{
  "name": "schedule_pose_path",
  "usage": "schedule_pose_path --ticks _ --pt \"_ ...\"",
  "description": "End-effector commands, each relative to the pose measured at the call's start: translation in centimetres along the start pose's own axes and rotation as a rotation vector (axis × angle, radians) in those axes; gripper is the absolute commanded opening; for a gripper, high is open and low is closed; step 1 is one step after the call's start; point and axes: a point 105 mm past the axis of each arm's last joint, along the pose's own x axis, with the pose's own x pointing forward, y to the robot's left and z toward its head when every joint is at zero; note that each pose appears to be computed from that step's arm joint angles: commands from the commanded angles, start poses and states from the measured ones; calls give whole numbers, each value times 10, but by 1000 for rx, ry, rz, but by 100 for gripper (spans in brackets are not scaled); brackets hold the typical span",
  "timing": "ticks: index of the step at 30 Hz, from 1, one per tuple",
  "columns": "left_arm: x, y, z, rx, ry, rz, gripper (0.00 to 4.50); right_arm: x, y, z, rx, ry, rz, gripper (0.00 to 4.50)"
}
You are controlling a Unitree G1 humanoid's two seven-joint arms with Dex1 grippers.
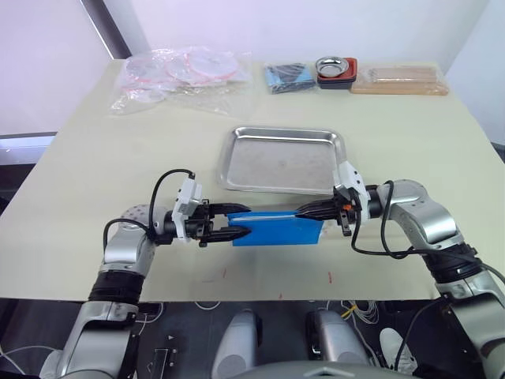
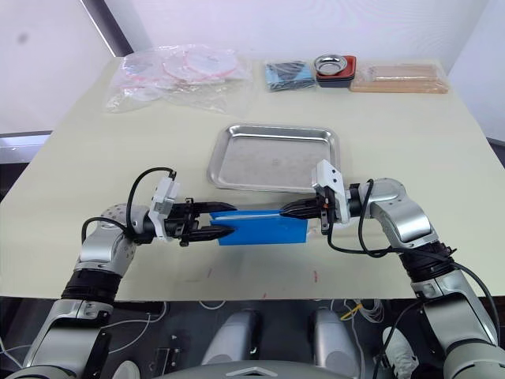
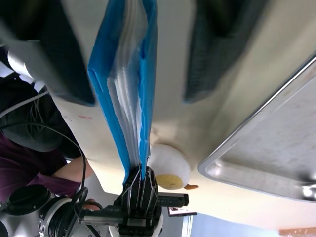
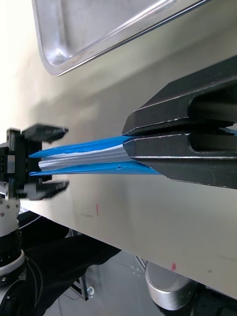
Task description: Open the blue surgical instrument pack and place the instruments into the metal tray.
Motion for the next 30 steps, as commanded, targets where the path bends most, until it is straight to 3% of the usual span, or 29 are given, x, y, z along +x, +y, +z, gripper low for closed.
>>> schedule_pose_path --ticks 1,3,10,13,21,25,30 --pt "-1 0 8 30 -33 -7 82 -3 0 -3 -2 16 -8 0" --pt "-1 -1 7 25 -34 -9 8 -3 0 -3 -7 21 -9 0" --pt "0 -2 5 22 -38 -9 8 -8 -2 2 -8 -3 -36 0" --pt "0 -2 5 27 -40 -6 0 -17 -1 11 -14 -23 -50 85" --pt "4 -1 8 52 -41 -16 0 -56 -6 28 -19 -68 -170 444" --pt "5 -1 8 58 -37 -25 0 -86 -16 8 -31 13 -314 444" --pt "3 -1 6 60 -26 -26 0 -125 -24 -21 106 68 -482 444"
